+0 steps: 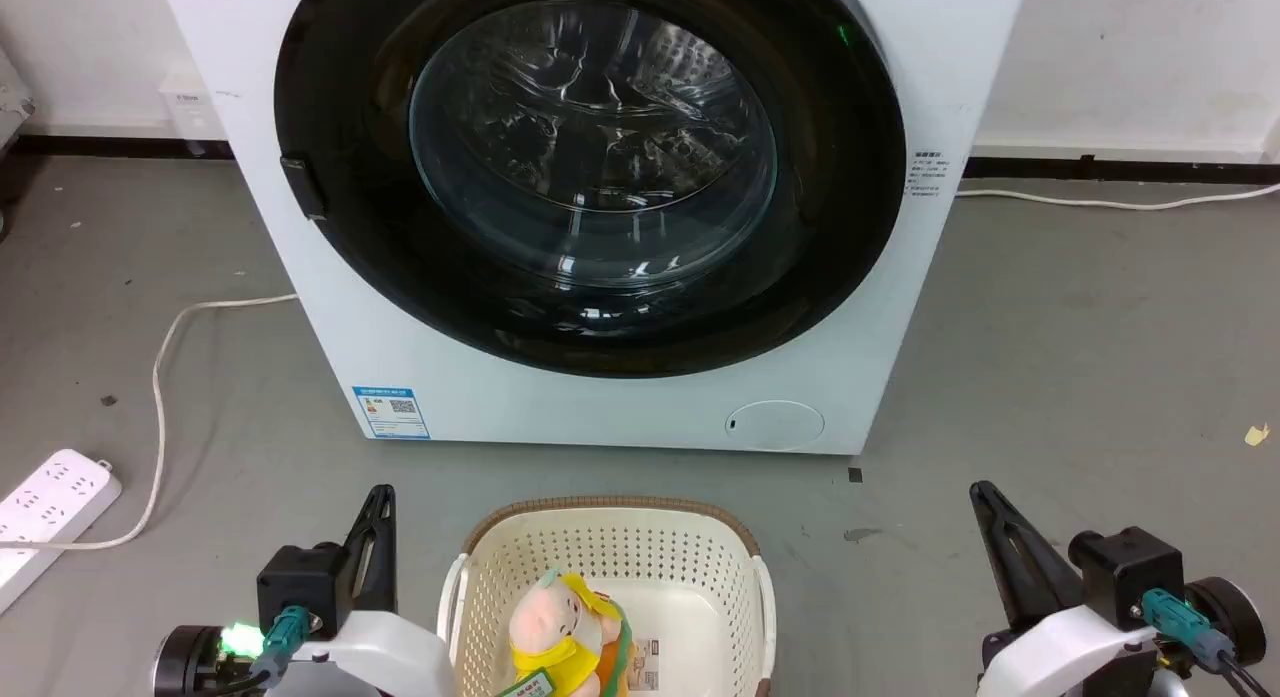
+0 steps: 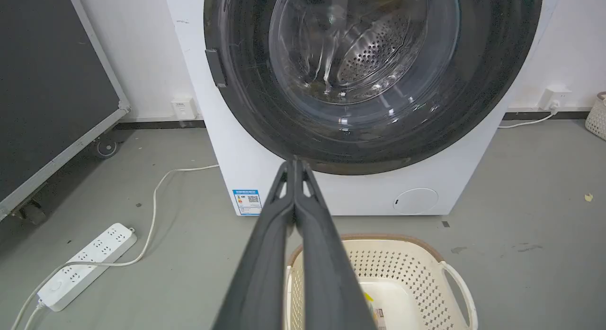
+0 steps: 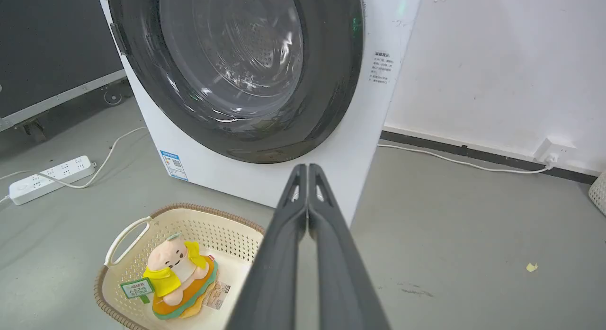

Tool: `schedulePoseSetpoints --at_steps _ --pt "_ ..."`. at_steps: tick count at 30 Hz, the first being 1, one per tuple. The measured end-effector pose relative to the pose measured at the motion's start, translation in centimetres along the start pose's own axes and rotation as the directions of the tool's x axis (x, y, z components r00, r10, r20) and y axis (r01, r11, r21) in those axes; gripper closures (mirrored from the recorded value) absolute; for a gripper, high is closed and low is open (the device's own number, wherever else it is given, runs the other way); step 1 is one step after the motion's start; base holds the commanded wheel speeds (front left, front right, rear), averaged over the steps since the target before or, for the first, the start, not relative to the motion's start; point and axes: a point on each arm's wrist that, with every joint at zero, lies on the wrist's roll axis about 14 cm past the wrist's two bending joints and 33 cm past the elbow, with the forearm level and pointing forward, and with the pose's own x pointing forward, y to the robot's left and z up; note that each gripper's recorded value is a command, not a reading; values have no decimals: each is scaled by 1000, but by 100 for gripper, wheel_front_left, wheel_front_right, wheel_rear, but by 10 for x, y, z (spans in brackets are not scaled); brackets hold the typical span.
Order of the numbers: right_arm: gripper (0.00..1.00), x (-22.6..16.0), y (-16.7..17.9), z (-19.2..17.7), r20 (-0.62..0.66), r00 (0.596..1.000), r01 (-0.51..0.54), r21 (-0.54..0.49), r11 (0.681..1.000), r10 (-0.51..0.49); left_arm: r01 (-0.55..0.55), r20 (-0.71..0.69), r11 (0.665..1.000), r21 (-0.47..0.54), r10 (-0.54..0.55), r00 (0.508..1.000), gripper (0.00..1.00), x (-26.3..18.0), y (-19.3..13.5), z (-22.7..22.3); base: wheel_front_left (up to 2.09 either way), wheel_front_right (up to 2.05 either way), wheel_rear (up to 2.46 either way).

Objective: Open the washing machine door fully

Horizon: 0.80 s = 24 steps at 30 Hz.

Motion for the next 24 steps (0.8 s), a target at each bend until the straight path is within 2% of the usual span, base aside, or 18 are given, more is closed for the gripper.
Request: schedulePoseSetpoints --at_steps 24 --pt "100 0 0 0 0 1000 0 0 1000 0 0 0 1000 0 0 1000 100 0 0 0 0 0 0"
